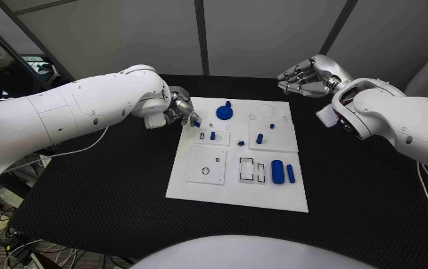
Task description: Assemble the parts on the task board
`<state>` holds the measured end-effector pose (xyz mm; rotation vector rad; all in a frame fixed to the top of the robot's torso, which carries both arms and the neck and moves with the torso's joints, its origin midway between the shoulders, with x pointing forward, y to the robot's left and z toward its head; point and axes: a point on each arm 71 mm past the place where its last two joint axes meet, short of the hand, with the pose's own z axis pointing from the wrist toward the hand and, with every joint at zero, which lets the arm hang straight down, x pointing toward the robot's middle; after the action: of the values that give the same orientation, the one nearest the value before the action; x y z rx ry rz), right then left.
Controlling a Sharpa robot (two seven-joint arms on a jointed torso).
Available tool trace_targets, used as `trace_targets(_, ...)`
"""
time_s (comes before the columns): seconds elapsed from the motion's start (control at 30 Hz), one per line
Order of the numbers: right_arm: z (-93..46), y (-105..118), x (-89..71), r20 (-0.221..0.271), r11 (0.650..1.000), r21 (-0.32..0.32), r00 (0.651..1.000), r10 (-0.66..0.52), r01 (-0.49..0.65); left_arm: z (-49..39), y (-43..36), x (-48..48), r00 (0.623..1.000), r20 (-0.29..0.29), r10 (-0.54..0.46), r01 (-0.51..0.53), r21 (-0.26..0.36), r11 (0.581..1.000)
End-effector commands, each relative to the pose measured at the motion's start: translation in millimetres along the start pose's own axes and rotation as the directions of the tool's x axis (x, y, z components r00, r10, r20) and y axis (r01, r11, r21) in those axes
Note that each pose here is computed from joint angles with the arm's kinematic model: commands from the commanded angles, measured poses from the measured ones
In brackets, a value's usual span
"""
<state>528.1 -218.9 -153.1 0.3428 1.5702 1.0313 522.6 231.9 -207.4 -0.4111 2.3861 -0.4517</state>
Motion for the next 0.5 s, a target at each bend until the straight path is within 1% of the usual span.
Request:
trace_targets(0.03,0.8,1,0.1,-0.006,1.000,-0.003,1.000,0.003,-0.003,-1.7,-2.5,4.1,0.998,0.052,-0.031,0.030,0.024,0.999)
trace_targets(0.27,1.3,1,0.6,-0.008,1.000,-0.003,1.000,0.004,-0.004,-0.6,-1.6,20.4,0.998,0.055,0.005,-0.007,0.023,1.000)
trace_targets(0.5,1.5,1,1.0,-0.009,1.000,-0.003,1.000,0.004,-0.004,3.4,1.1,31.3,0.996,0.066,0.052,-0.053,0.011,0.999)
